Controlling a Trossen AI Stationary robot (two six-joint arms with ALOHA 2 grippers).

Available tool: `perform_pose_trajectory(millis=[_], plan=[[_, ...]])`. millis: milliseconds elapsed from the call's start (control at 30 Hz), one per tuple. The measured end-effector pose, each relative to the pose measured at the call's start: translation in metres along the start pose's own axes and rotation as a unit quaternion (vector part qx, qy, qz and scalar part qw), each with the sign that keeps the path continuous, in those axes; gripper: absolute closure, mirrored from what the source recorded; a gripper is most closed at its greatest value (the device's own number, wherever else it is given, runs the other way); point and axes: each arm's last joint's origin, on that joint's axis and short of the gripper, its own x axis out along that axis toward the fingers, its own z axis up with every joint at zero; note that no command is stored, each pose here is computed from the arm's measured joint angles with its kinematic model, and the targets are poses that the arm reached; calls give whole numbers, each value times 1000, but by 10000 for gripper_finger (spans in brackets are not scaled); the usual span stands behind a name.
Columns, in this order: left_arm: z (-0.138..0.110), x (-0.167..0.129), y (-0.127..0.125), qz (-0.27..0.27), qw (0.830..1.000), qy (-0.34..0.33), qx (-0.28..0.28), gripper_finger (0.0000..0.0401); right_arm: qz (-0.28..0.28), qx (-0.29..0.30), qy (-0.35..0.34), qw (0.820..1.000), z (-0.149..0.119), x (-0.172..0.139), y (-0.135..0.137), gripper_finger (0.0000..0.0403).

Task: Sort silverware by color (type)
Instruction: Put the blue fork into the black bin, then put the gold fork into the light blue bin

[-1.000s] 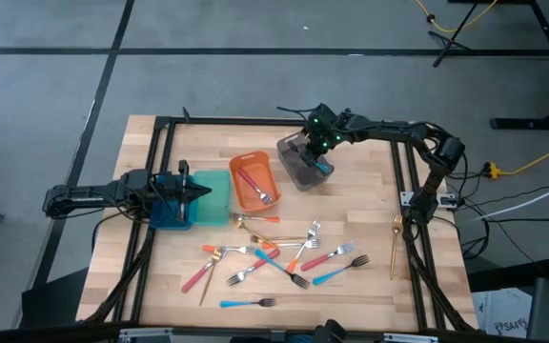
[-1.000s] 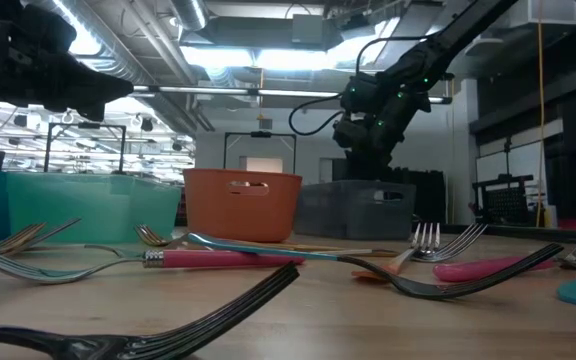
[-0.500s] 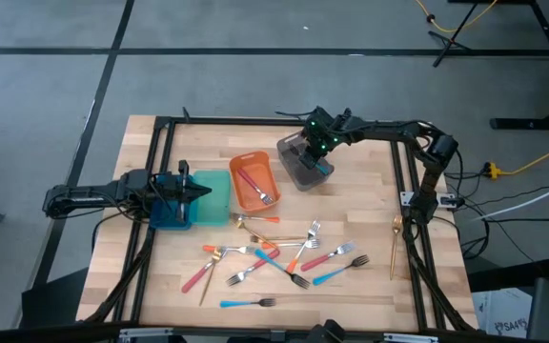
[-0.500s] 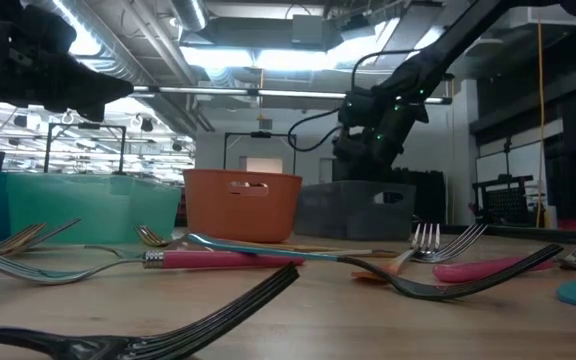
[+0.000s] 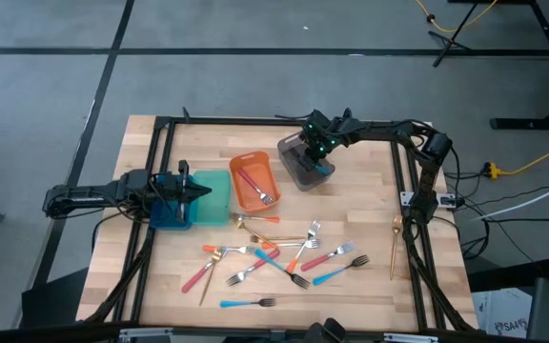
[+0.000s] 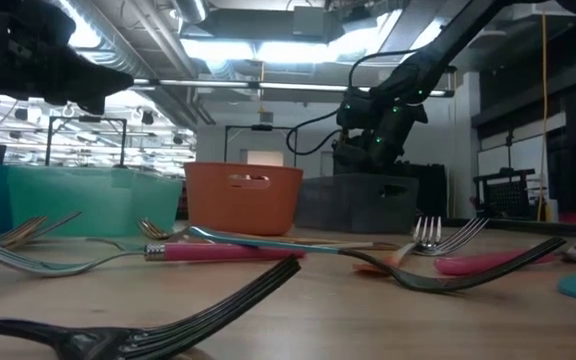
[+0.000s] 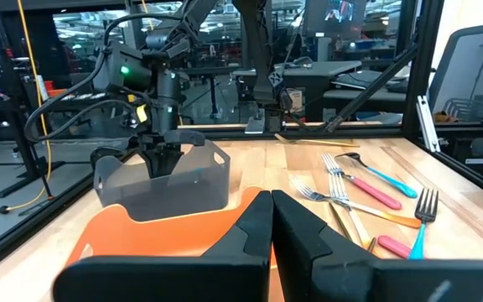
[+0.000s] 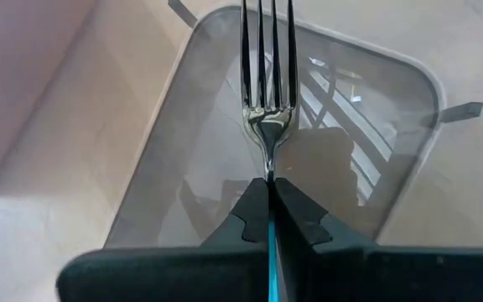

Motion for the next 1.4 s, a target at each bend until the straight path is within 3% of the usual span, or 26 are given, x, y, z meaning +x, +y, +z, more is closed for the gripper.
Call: perform_pose_trajectory(millis=[233,633,1100,1400], plan=[[0,0,0,0,1000,0,0,400,-4,0,0,1000,0,0,0,398],[0,0,0,0,1000,0,0,400,-4,0,-1,1000,0,0,0,310],[0,0,0,0,1000,-2,0,400,-4,2,-1,1000,0,0,0,308],[9,0,0,1,999,-45,-1,399,-4,2,0,1000,0,0,0,308]])
